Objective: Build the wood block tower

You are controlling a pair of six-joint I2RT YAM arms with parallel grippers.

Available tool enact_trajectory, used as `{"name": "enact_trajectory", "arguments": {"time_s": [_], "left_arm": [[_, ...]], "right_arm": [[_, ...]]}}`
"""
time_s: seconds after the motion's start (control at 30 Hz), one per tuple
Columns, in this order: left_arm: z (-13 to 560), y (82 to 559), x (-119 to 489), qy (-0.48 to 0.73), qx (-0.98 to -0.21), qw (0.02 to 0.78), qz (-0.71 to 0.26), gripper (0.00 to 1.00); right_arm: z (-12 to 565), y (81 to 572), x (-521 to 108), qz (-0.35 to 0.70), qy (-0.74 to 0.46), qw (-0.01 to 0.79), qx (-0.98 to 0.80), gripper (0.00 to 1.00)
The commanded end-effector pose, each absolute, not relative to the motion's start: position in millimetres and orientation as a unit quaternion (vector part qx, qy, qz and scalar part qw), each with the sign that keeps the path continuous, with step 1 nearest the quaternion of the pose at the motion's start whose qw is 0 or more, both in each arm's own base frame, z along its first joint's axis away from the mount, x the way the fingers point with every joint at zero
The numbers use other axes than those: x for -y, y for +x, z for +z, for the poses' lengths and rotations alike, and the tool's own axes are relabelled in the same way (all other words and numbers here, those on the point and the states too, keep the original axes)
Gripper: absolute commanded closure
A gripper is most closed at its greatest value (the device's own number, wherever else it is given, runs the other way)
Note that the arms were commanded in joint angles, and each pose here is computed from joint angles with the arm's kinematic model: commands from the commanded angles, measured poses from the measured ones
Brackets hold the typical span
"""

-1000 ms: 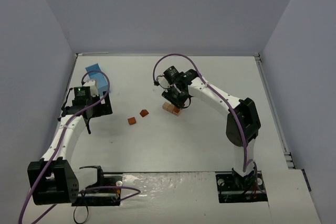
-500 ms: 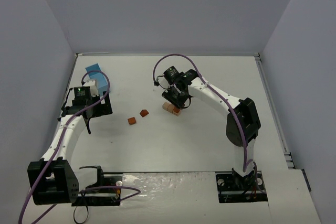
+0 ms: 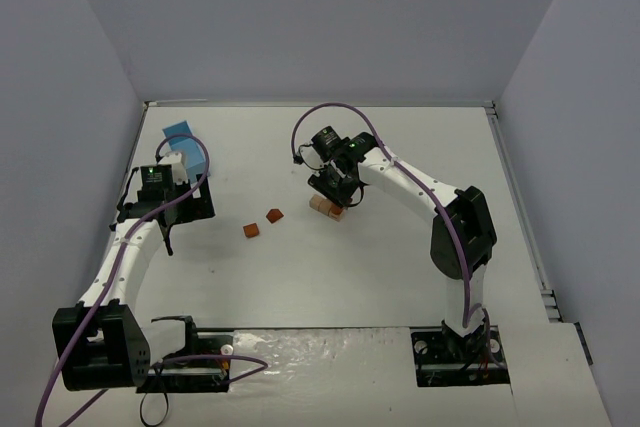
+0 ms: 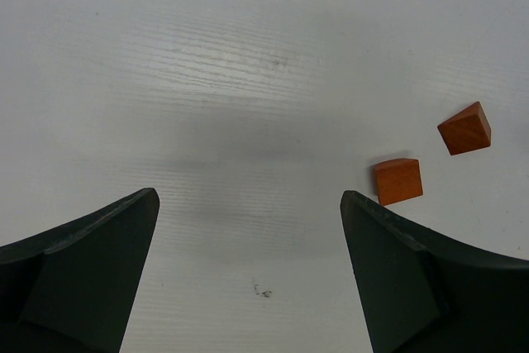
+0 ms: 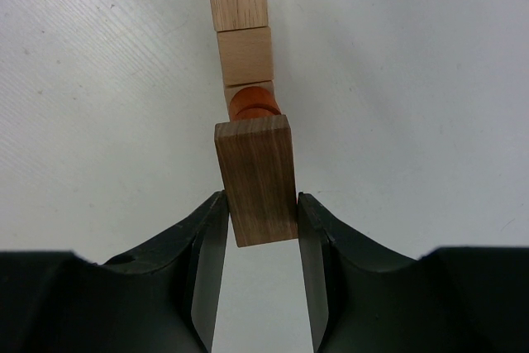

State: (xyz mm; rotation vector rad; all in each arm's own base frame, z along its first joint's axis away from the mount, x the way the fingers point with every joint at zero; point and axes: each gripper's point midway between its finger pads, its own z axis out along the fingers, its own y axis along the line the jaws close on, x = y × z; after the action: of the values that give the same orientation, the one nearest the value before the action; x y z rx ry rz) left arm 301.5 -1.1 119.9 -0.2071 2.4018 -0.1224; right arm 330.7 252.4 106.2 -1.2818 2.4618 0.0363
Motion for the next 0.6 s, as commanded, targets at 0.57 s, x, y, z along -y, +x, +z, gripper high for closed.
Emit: {"name": "enact_trajectory", "arguments": {"time_s": [0.57], "left_arm": [[142, 316, 6, -0.076, -0.913, 0.395, -0.061, 0.10]], "right_arm": [[150, 340, -257, 0.016, -0.442, 0.241, -0.864, 0.36]]}}
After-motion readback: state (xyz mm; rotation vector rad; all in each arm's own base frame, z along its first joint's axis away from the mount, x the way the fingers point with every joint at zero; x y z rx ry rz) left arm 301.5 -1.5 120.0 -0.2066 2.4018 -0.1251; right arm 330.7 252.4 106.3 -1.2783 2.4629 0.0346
